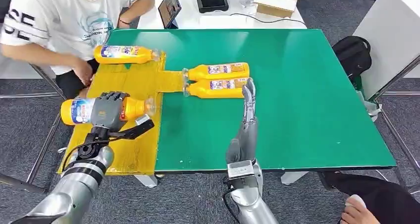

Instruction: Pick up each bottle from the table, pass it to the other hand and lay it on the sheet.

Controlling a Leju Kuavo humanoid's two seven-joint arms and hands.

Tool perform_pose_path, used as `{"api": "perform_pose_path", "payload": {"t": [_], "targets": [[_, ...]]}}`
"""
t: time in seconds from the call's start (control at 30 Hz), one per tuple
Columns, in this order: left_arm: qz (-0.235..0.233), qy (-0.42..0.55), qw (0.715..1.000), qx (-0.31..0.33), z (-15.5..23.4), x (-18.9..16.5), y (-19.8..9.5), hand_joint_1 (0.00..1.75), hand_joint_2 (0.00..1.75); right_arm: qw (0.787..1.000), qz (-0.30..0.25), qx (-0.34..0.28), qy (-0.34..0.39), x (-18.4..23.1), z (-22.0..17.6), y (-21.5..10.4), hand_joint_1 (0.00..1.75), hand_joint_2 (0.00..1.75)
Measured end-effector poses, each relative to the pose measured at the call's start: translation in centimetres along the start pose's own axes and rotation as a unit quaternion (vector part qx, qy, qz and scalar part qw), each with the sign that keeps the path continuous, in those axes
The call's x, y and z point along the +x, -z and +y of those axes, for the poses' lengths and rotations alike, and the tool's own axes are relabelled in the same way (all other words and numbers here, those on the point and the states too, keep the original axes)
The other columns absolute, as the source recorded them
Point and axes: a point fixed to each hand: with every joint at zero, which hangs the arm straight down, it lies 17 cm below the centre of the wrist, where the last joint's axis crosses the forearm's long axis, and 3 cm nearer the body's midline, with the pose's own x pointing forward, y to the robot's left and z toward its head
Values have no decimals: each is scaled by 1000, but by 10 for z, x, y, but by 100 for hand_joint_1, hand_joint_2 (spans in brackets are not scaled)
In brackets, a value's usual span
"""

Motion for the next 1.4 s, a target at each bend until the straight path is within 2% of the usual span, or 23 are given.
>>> {"api": "perform_pose_path", "payload": {"t": [0.3,0.43,0.47,0.5,0.53,0.57,1.0,1.03,1.17,1.4], "targets": [[31,-65,985,-157,-67,-17,-26,175,175,1000,6,13,14,-2,5,-1,0,0],[38,-79,979,-182,-74,-21,-28,175,175,1000,8,17,14,-3,7,-3,0,0],[40,-83,978,-188,-76,-22,-28,175,175,1000,9,19,15,-4,8,-3,0,175],[44,-93,976,-194,-77,-22,-28,175,175,1000,10,22,15,-4,9,-4,0,175],[50,-101,975,-194,-76,-25,-27,140,175,999,11,25,16,-5,10,-4,0,175],[55,-112,974,-191,-75,-26,-26,2,175,999,14,28,18,-6,12,-4,0,175],[74,-147,967,-197,-80,-24,-28,0,175,998,41,43,27,-19,20,-11,0,175],[74,-147,967,-197,-80,-24,-28,0,0,998,42,44,27,-20,21,-11,0,175],[74,-157,964,-201,-81,-22,-29,0,0,998,45,46,27,-22,22,-13,0,175],[43,-294,931,-214,-81,9,-28,0,0,994,70,69,49,-32,32,-16,0,175]]}}
